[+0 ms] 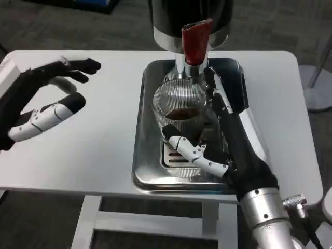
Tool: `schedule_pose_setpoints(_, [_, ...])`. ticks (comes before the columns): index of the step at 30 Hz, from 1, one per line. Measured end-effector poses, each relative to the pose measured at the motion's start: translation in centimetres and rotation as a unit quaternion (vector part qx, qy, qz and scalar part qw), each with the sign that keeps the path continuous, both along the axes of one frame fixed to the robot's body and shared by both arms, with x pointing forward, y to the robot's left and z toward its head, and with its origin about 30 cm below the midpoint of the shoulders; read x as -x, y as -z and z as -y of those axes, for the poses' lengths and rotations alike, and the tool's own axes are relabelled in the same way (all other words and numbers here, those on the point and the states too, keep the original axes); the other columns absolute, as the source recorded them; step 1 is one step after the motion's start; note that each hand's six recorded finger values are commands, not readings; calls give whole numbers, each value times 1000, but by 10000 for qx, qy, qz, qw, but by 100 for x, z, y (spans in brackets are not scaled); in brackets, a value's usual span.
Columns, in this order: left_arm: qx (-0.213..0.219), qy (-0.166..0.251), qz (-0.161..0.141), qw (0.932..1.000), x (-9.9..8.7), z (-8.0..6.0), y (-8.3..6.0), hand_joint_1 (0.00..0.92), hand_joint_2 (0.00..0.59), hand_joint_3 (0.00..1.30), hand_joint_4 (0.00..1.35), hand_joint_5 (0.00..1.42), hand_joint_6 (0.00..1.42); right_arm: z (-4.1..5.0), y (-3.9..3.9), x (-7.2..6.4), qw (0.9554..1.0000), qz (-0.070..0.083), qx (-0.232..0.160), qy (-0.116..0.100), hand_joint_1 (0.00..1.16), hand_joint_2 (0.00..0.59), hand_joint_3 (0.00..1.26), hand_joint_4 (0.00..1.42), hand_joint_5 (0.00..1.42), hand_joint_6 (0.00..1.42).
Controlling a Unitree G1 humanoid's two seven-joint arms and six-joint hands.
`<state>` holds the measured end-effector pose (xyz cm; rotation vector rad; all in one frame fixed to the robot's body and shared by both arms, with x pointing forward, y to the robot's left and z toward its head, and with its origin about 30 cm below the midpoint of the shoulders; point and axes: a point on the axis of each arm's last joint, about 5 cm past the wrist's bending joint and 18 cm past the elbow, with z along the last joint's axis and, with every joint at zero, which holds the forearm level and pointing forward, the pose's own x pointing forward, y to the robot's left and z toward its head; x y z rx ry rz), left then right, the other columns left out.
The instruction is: Grasp the cup under the faucet to collect the drink, then remove the cup.
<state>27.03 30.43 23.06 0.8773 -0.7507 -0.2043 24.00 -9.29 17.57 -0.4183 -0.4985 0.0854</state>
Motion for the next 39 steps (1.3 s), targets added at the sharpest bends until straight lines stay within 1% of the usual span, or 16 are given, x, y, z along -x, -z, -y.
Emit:
schedule_pose_setpoints(1, [-38,-4,-40,10000,-24,20,13,0,129,362,315,368,533,-10,6,-2,10000,-20,4,66,653,240,0,0,5,181])
schedule_pose_setpoints(2, [-52,2,-63,10000,-28,25,21,0,128,362,314,367,533,-15,7,-1,10000,-16,17,82,653,240,0,0,3,180])
schedule_pose_setpoints(3, [-88,14,-122,9999,-37,36,45,0,127,362,313,366,532,-38,10,-1,9999,-24,5,156,653,240,0,0,1,180])
schedule_pose_setpoints(9, [-137,21,-257,9996,-53,58,103,0,124,362,309,363,531,-90,33,-11,9995,-71,-84,289,653,240,0,0,0,174])
schedule_pose_setpoints(12, [-140,25,-264,9996,-54,60,111,0,128,363,304,356,523,-125,28,-31,9994,-83,-140,321,650,243,0,0,0,170])
schedule_pose_setpoints(15, [-138,33,-240,9996,-53,62,111,0,129,367,304,355,522,-163,12,-57,9992,-57,-181,345,648,246,0,0,0,166])
schedule_pose_setpoints(18, [-148,40,-232,9996,-49,60,114,0,130,368,304,354,522,-199,23,-80,9990,-83,-184,408,644,248,0,0,0,147])
schedule_pose_setpoints(21, [-152,39,-253,9996,-40,55,130,0,130,369,304,354,521,-238,13,-116,9987,-81,-201,472,642,248,0,0,0,146])
schedule_pose_setpoints(28, [-169,2,-279,9995,-16,24,140,0,125,392,304,347,510,-289,-14,-177,9987,-79,-206,467,634,245,0,0,0,144])
schedule_pose_setpoints(34, [-124,-51,-309,9994,12,-18,157,0,125,400,304,341,508,-321,-13,-208,9988,-100,-169,456,634,245,0,0,0,144])
schedule_pose_setpoints(39, [-112,-75,-348,9993,15,-28,170,0,134,405,304,338,502,-355,5,-208,9988,-149,-113,442,650,240,0,0,21,186])
